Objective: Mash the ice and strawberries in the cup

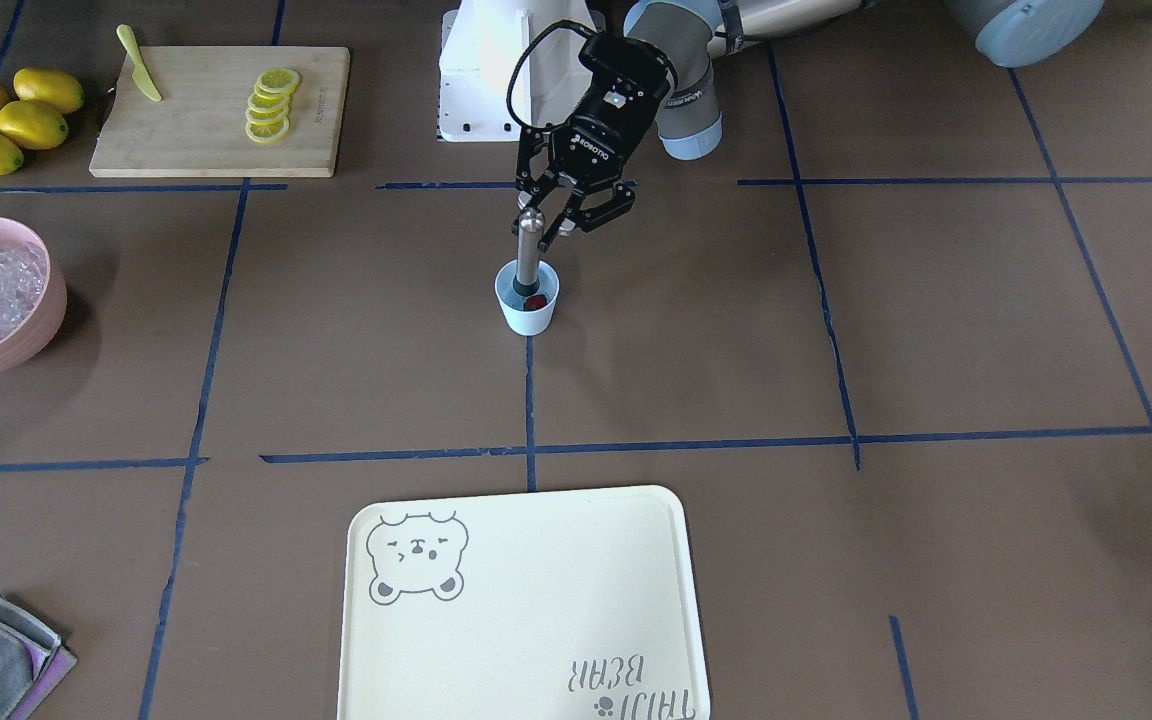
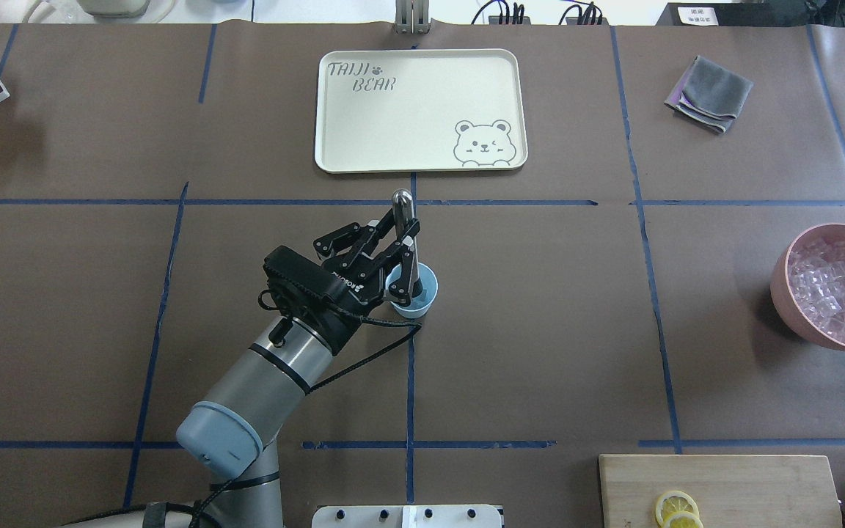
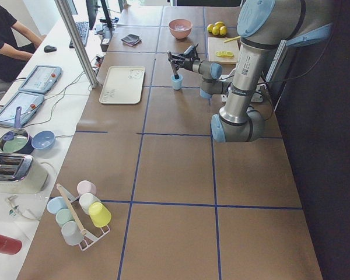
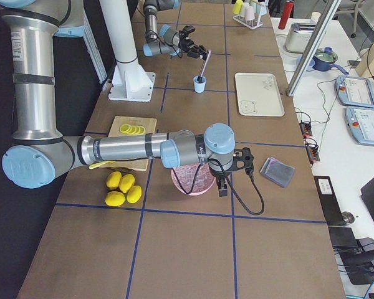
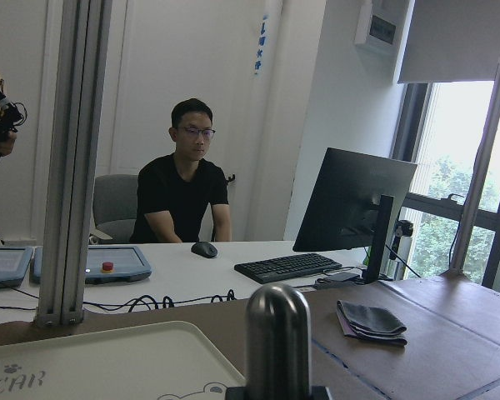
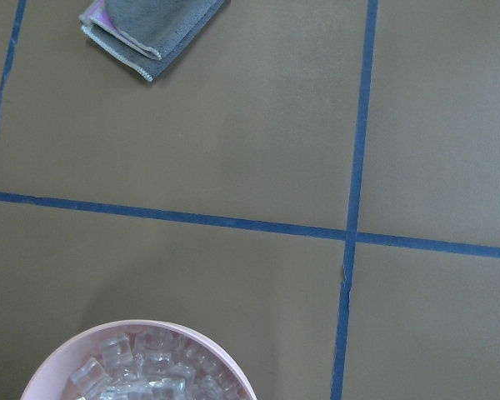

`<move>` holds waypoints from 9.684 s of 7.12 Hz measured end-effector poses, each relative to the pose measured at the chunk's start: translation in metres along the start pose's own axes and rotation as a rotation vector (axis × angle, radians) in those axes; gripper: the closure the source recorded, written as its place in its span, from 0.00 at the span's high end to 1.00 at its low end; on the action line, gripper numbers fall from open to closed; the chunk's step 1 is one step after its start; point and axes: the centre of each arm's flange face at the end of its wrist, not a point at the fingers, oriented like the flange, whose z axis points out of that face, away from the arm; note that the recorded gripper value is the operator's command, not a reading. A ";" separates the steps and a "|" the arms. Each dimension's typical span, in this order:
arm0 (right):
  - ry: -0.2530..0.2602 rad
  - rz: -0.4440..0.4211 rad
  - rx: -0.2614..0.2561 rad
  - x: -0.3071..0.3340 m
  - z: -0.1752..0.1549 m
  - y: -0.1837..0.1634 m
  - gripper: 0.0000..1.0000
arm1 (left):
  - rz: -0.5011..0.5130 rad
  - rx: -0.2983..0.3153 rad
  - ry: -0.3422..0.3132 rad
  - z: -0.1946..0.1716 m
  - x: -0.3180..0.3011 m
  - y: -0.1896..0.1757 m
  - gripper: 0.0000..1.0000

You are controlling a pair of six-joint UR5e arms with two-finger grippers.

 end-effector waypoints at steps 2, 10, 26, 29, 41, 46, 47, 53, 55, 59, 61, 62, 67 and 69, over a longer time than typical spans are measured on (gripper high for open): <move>0.000 -0.001 0.001 0.000 0.000 0.000 1.00 | 0.009 -0.012 -0.001 0.003 -0.001 0.008 0.00; 0.000 -0.002 0.002 -0.001 -0.001 -0.001 1.00 | 0.007 -0.001 0.001 0.004 -0.001 0.000 0.00; 0.019 -0.024 0.022 -0.011 -0.008 -0.017 1.00 | -0.418 -0.571 -0.164 -0.030 -0.264 -0.196 0.00; 0.022 -0.026 -0.003 -0.013 0.004 -0.013 1.00 | -0.561 -0.892 -0.378 -0.065 -0.341 -0.207 0.00; 0.048 -0.035 0.001 -0.015 0.004 -0.016 1.00 | -0.279 -1.376 -0.494 -0.218 -0.568 -0.042 0.00; 0.046 -0.037 0.003 -0.016 0.003 -0.018 1.00 | -0.220 -1.379 -0.558 -0.188 -0.610 -0.029 0.00; 0.046 -0.038 0.003 -0.016 0.003 -0.018 1.00 | -0.214 -1.380 -0.563 -0.188 -0.614 -0.028 0.00; 0.044 -0.042 0.008 -0.019 0.000 -0.018 1.00 | -0.177 -1.363 -0.603 -0.182 -0.623 -0.031 0.36; 0.043 -0.042 0.009 -0.019 0.000 -0.018 1.00 | -0.181 -1.360 -0.604 -0.181 -0.622 -0.032 1.00; 0.043 -0.039 0.008 -0.018 0.000 -0.017 1.00 | -0.178 -1.355 -0.598 -0.182 -0.622 -0.032 1.00; 0.044 -0.037 0.006 -0.017 0.000 -0.016 1.00 | -0.179 -1.354 -0.592 -0.181 -0.622 -0.037 1.00; 0.046 -0.037 0.007 -0.017 0.000 -0.016 1.00 | -0.176 -1.356 -0.591 -0.184 -0.628 -0.045 1.00; 0.054 -0.032 0.001 -0.012 0.003 -0.011 1.00 | -0.136 -1.447 -0.504 -0.202 -0.683 -0.163 1.00; 0.050 -0.028 -0.003 -0.011 0.004 -0.010 1.00 | -0.242 -1.425 -0.432 -0.226 -0.690 -0.186 1.00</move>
